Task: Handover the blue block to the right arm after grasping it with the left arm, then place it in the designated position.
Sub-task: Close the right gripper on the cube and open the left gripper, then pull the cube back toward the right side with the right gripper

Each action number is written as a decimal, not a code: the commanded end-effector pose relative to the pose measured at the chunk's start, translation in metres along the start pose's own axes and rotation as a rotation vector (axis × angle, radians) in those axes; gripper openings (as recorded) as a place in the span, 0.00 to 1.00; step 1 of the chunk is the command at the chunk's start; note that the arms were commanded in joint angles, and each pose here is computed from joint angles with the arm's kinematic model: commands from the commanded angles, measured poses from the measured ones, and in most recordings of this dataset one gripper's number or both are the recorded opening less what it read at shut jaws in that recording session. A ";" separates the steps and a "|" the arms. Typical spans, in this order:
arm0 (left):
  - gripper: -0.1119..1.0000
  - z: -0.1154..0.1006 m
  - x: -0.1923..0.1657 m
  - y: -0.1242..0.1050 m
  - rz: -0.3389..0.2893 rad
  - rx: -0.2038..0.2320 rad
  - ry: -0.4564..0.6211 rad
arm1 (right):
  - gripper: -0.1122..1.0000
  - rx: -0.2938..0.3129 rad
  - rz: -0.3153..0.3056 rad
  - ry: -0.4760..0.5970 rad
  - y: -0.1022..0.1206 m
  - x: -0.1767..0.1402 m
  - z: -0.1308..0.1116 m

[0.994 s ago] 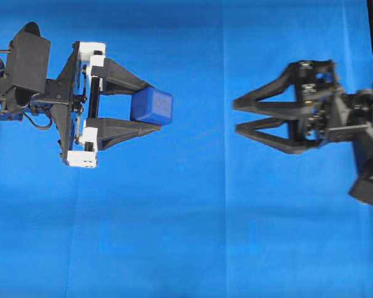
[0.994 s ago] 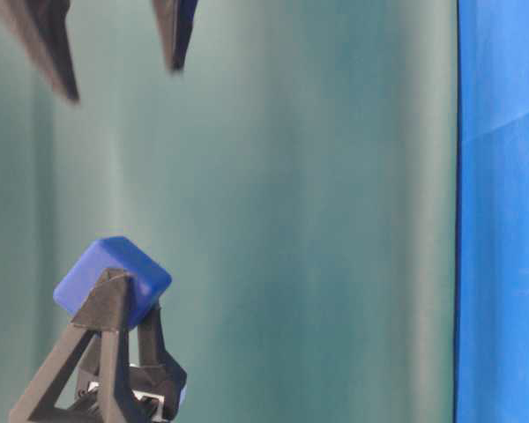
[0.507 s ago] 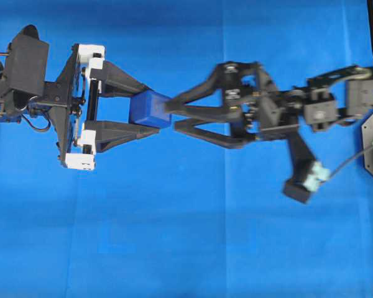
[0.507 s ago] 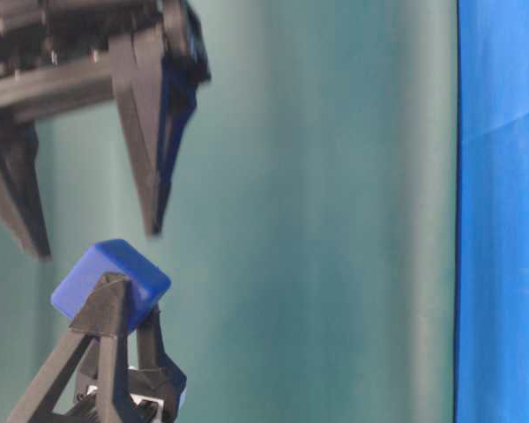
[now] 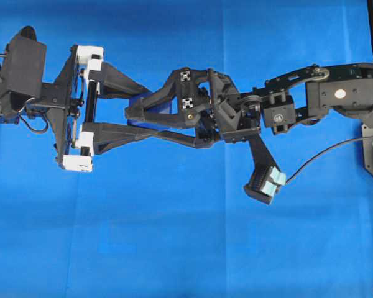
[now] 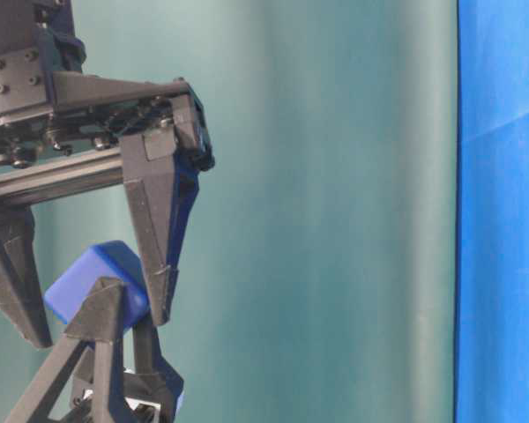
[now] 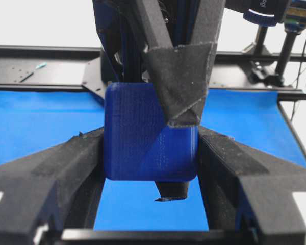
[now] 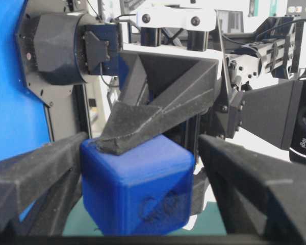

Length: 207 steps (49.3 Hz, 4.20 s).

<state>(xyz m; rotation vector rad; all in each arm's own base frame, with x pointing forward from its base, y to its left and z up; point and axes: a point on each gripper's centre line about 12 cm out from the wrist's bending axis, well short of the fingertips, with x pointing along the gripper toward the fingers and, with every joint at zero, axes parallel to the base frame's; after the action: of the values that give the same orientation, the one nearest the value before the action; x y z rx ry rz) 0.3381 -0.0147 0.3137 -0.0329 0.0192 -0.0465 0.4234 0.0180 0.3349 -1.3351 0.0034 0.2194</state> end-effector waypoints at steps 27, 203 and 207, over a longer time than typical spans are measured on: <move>0.52 0.007 -0.002 -0.004 -0.013 0.000 -0.013 | 0.58 0.004 -0.029 0.068 -0.025 -0.013 -0.002; 0.94 0.012 -0.009 -0.004 -0.011 0.025 -0.032 | 0.58 1.407 -0.074 0.129 -0.001 -0.112 0.018; 0.94 0.011 -0.009 -0.004 -0.011 0.025 -0.030 | 0.58 1.410 -0.071 0.130 -0.001 -0.112 0.019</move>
<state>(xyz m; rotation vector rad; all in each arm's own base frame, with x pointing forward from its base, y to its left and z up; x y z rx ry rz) 0.3310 -0.0175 0.3152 -0.0128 0.0204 -0.0562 0.3138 0.0173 0.3465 0.0521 0.2093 0.0226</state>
